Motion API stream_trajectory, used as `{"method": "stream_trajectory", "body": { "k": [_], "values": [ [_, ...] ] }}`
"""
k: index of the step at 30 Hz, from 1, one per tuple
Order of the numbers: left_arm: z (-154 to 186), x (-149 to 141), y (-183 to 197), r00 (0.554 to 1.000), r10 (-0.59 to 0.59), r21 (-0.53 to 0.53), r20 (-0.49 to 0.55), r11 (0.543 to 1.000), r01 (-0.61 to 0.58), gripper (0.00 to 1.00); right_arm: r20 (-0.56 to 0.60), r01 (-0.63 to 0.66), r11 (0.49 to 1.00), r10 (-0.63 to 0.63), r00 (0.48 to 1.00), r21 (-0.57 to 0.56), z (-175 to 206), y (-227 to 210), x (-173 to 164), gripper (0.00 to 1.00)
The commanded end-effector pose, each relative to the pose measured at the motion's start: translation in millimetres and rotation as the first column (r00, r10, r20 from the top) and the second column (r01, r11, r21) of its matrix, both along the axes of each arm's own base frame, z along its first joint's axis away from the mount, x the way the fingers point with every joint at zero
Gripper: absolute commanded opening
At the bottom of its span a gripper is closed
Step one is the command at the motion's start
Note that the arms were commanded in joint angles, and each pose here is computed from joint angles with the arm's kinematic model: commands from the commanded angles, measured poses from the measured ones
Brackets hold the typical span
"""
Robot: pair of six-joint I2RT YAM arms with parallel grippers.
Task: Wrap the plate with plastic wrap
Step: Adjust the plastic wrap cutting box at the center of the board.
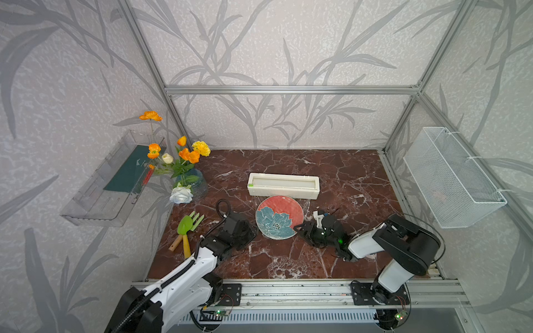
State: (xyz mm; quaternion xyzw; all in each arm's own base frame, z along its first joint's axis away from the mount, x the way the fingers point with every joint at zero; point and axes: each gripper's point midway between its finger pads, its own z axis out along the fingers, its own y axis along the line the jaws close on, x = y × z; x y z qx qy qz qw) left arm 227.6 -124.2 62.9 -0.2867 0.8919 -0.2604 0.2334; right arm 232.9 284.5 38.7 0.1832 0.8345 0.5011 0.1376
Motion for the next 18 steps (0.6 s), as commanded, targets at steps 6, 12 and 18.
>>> {"method": "stream_trajectory", "body": {
  "k": [6,12,18],
  "values": [
    [33.5,38.5,16.4,1.0,-0.009,0.057,0.019,0.998,0.008,0.53,0.045,-0.007,0.994,0.012,0.999,-0.109,15.0,-42.1,13.1,0.71],
    [67.7,100.8,8.6,0.993,-0.041,0.03,0.11,0.999,0.038,0.58,0.134,-0.045,0.987,0.065,0.989,-0.152,38.0,-48.6,64.9,0.74],
    [60.8,148.2,0.9,0.994,-0.09,0.058,0.066,0.995,0.086,0.58,0.183,-0.02,0.988,0.047,0.982,-0.151,43.5,-43.5,121.3,0.74]
  ]
}}
